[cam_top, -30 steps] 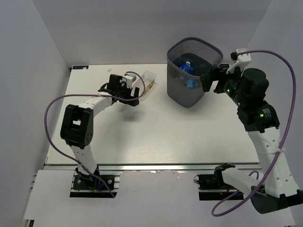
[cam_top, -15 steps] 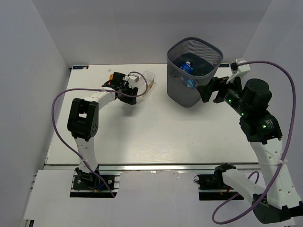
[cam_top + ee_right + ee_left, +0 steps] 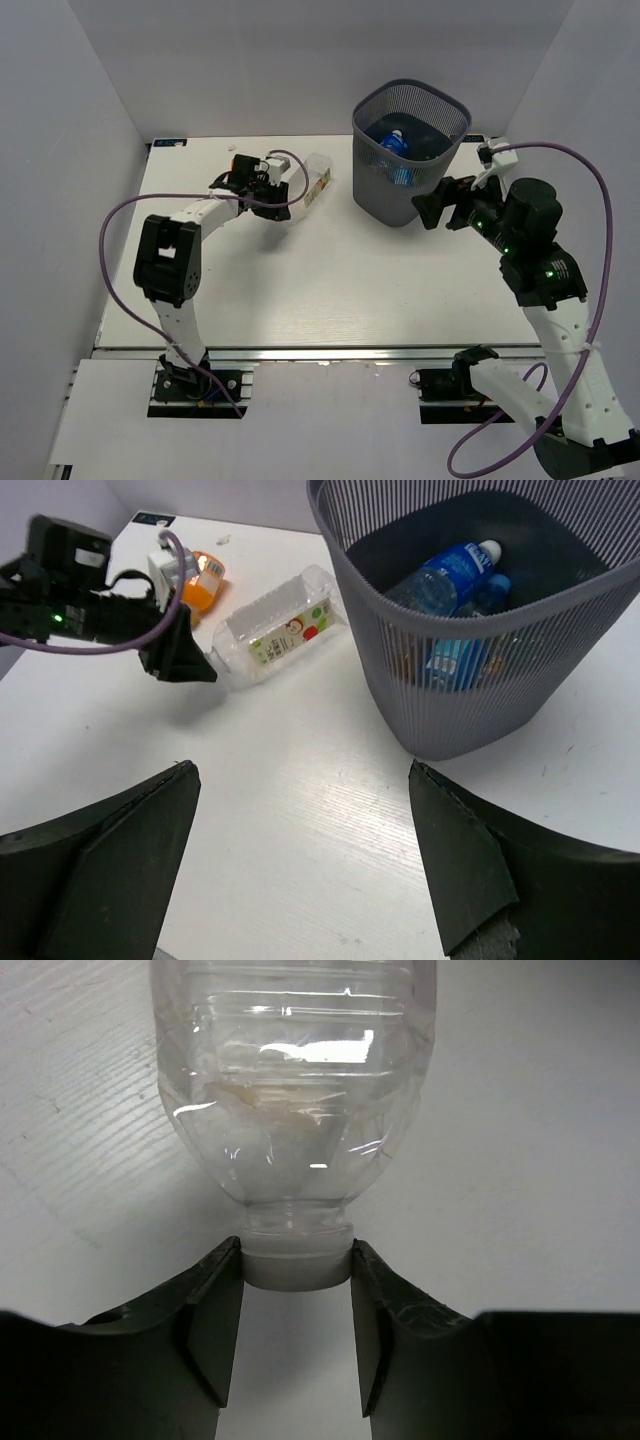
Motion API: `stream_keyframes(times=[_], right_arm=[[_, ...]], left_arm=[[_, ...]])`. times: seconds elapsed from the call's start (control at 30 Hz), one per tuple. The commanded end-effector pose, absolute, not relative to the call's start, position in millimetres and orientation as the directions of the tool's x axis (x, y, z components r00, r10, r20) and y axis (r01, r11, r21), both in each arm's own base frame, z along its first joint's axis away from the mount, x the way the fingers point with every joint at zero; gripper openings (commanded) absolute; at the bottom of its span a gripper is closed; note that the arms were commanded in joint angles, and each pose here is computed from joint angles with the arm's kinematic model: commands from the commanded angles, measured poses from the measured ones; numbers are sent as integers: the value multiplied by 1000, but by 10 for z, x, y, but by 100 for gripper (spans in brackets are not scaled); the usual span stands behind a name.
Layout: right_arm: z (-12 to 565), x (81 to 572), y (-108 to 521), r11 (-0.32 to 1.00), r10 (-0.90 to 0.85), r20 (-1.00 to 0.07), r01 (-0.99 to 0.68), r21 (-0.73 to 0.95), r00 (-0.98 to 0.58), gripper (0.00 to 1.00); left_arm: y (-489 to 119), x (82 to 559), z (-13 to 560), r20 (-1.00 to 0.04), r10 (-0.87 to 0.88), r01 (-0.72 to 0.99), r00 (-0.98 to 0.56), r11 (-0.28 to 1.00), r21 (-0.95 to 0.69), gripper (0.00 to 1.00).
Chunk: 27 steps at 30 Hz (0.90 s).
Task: Put the plastic bottles in the bin
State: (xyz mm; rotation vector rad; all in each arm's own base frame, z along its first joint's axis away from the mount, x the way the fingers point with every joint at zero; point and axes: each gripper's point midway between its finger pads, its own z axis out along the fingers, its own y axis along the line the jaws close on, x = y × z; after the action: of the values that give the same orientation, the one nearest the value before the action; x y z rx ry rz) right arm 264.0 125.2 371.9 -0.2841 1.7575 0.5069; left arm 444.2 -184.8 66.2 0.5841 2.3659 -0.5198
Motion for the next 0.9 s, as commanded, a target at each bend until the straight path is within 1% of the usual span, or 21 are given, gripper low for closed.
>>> stream_keyframes(times=[0.0, 0.03, 0.07, 0.1, 0.13, 0.17, 0.2, 0.27, 0.33, 0.37, 0.4, 0.43, 0.47, 0.53, 0.6, 0.63, 0.67, 0.7, 0.77, 0.83, 0.87], right_arm=[[3768, 2591, 1407, 821, 102, -973, -535, 198, -205, 89], [3752, 2580, 1479, 797, 118, -969, -562, 224, -219, 89], [3736, 2567, 1536, 774, 127, -966, -586, 239, -226, 89], [3673, 2499, 1662, 719, 123, -960, -645, 260, -251, 89], [3686, 2505, 1726, 692, 136, -958, -668, 276, -254, 89], [3665, 2505, 1766, 674, 144, -952, -678, 293, -269, 89], [3589, 2497, 1810, 654, 144, -946, -689, 312, -292, 89], [3586, 2511, 1875, 624, 171, -937, -702, 343, -305, 89], [3555, 2539, 1922, 602, 188, -932, -713, 360, -311, 89], [3570, 2536, 1945, 588, 212, -923, -713, 383, -322, 89], [3594, 2513, 1978, 565, 224, -920, -726, 392, -322, 89], [3552, 2516, 2000, 551, 235, -914, -729, 405, -331, 89], [3667, 2505, 2030, 525, 263, -916, -752, 399, -302, 89], [3709, 2473, 2079, 496, 274, -913, -770, 403, -301, 89], [3783, 2466, 2123, 471, 305, -908, -783, 407, -288, 89], [3814, 2462, 2138, 460, 321, -904, -788, 409, -282, 89], [3799, 2473, 2154, 451, 339, -895, -785, 424, -289, 89], [3896, 2466, 2190, 425, 376, -884, -796, 432, -278, 89], [3968, 2462, 2239, 399, 404, -873, -807, 436, -272, 89], [4072, 2426, 2351, 353, 428, -866, -834, 424, -259, 89], [4113, 2434, 2384, 347, 441, -860, -836, 425, -255, 89]], left_arm=[[-2109, 4432, 1522, -811, 103, 575, -576, 756, -313, 0], [-2166, 4372, 1739, -832, 60, 594, -551, 729, -340, 0], [-2259, 4237, 1762, -801, -13, 577, -598, 687, -442, 0], [-2337, 4273, 1992, -837, -72, 612, -542, 649, -452, 0], [-2376, 4201, 2188, -841, -120, 626, -528, 614, -481, 0], [-2434, 4178, 2418, -829, -209, 629, -518, 564, -535, 0], [-2454, 4065, 2410, -812, -234, 631, -535, 529, -568, 0], [-2451, 3914, 2822, -806, -335, 659, -488, 463, -592, 0], [-2387, 3810, 2899, -781, -401, 635, -479, 455, -624, 0], [-2370, 3695, 3180, -760, -466, 655, -452, 405, -638, 0], [-2358, 3608, 3156, -737, -488, 649, -467, 378, -661, 0], [-2360, 3531, 3238, -728, -502, 662, -468, 347, -664, 0], [-2347, 3437, 3381, -720, -520, 678, -460, 318, -663, 0], [-2309, 3382, 3449, -711, -539, 670, -452, 321, -670, 0], [-2275, 3234, 3638, -689, -577, 686, -440, 279, -672, 0], [-2274, 3157, 3595, -670, -586, 681, -456, 254, -686, 0], [-2267, 3047, 3736, -646, -614, 706, -453, 196, -681, 0], [-2250, 2940, 3825, -641, -626, 727, -445, 165, -666, 0], [-2217, 2835, 3885, -607, -651, 731, -455, 116, -672, 0], [-2229, 2748, 3944, -597, -650, 734, -471, 86, -673, 0], [-2265, 2661, 3967, -585, -644, 737, -493, 49, -675, 0]])
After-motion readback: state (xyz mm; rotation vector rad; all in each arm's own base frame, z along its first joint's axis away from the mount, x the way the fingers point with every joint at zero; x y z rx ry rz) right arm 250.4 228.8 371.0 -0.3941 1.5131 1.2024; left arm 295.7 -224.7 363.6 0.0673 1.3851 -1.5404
